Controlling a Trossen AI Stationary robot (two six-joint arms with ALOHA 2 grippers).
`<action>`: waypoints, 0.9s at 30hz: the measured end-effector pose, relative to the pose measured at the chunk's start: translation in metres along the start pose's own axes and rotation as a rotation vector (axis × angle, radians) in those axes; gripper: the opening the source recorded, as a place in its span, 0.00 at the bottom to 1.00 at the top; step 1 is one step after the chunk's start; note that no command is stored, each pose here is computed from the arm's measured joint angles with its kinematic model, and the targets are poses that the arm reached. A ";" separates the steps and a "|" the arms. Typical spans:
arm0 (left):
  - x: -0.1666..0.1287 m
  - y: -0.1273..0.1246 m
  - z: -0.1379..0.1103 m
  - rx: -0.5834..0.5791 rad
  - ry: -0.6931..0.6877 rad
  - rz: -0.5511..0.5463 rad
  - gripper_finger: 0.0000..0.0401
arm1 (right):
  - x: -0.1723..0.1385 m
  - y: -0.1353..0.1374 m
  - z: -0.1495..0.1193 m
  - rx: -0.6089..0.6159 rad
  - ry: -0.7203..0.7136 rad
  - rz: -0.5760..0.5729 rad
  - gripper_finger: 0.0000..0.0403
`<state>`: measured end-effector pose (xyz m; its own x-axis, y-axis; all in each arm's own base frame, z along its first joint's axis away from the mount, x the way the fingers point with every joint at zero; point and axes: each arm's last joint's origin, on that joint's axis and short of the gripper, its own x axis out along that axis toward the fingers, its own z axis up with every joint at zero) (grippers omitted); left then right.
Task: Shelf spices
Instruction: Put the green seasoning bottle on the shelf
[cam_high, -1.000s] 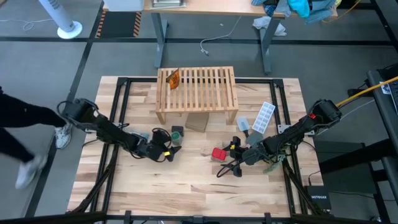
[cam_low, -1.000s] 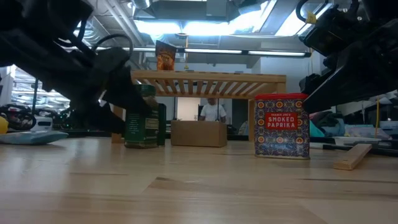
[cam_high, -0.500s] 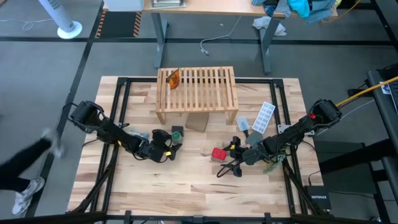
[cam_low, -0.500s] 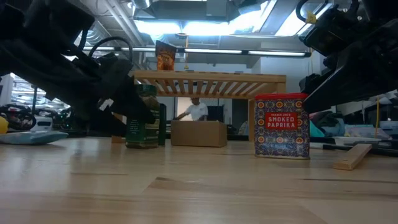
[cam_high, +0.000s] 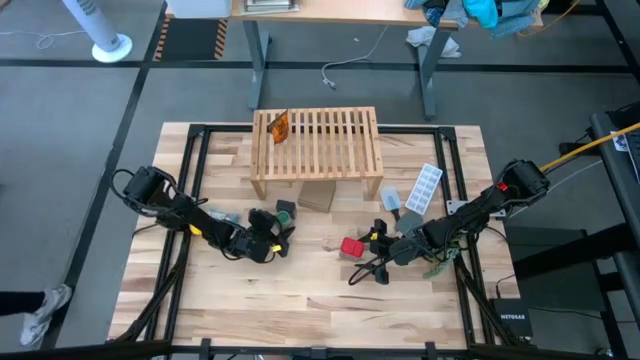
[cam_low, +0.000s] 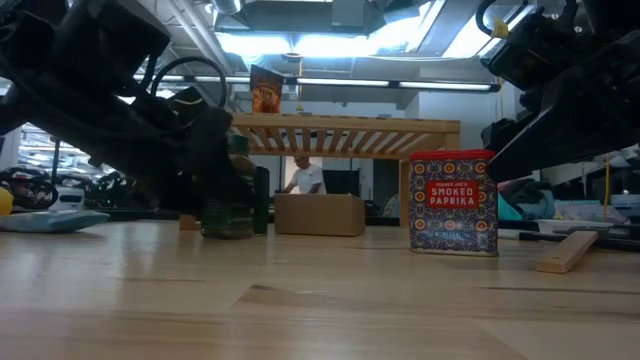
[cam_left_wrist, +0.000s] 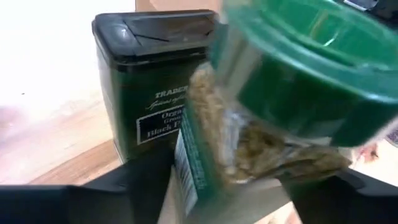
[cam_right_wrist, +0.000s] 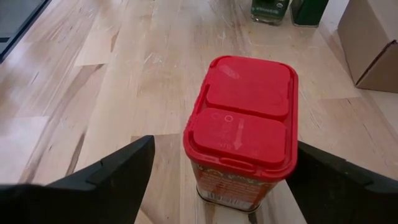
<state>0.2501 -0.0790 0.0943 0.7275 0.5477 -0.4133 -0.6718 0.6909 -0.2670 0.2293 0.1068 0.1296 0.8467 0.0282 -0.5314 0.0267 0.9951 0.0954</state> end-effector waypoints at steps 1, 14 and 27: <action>-0.001 -0.001 -0.001 -0.002 0.003 -0.005 0.62 | 0.000 0.000 0.000 0.000 0.000 0.000 0.85; -0.023 -0.019 -0.011 0.086 0.090 -0.169 0.46 | 0.000 0.000 0.000 0.000 0.000 -0.001 0.85; -0.038 -0.067 0.072 0.339 -0.073 -0.377 0.46 | 0.000 0.000 0.000 0.000 0.001 -0.001 0.85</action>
<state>0.2774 -0.1126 0.1903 0.9264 0.2541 -0.2779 -0.2868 0.9543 -0.0836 0.2293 0.1067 0.1295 0.8464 0.0276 -0.5319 0.0271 0.9951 0.0947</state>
